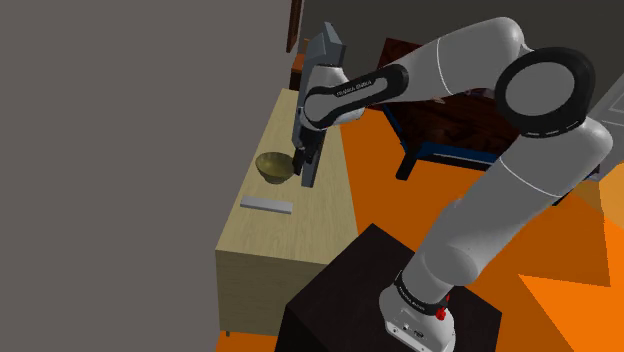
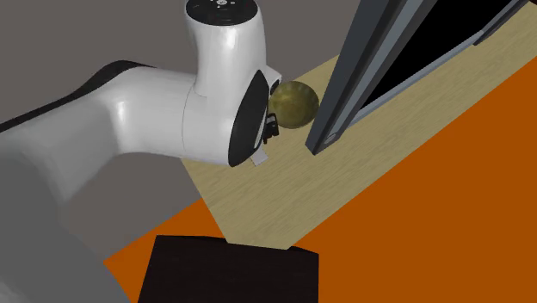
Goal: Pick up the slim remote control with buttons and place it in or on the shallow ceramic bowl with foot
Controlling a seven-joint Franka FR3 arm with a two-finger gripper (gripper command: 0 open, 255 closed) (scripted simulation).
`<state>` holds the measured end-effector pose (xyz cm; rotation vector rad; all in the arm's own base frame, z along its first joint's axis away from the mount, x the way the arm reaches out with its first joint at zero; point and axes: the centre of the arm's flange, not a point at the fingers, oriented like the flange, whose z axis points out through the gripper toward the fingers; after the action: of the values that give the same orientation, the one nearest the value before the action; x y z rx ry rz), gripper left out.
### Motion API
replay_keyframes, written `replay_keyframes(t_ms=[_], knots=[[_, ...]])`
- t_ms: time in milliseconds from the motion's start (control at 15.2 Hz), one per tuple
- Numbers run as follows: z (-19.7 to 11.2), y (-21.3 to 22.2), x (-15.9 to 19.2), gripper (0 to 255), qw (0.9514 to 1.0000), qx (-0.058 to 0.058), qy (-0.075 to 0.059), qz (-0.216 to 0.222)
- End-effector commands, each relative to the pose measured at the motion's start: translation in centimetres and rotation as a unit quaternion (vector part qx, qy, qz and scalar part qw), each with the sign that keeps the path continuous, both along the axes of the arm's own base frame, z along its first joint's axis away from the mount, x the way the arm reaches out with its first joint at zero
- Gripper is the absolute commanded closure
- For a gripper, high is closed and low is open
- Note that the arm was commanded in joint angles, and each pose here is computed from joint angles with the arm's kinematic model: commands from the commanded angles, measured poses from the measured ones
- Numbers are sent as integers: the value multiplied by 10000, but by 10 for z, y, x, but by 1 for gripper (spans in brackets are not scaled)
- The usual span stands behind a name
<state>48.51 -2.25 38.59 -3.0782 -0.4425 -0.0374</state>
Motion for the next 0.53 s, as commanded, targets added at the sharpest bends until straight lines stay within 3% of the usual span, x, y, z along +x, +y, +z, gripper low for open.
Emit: replay_keyframes(t_ms=[0,462], knots=[[-23,6,14,0,9999,-12,8,139],[-100,20,64,0,9981,-48,58,608]])
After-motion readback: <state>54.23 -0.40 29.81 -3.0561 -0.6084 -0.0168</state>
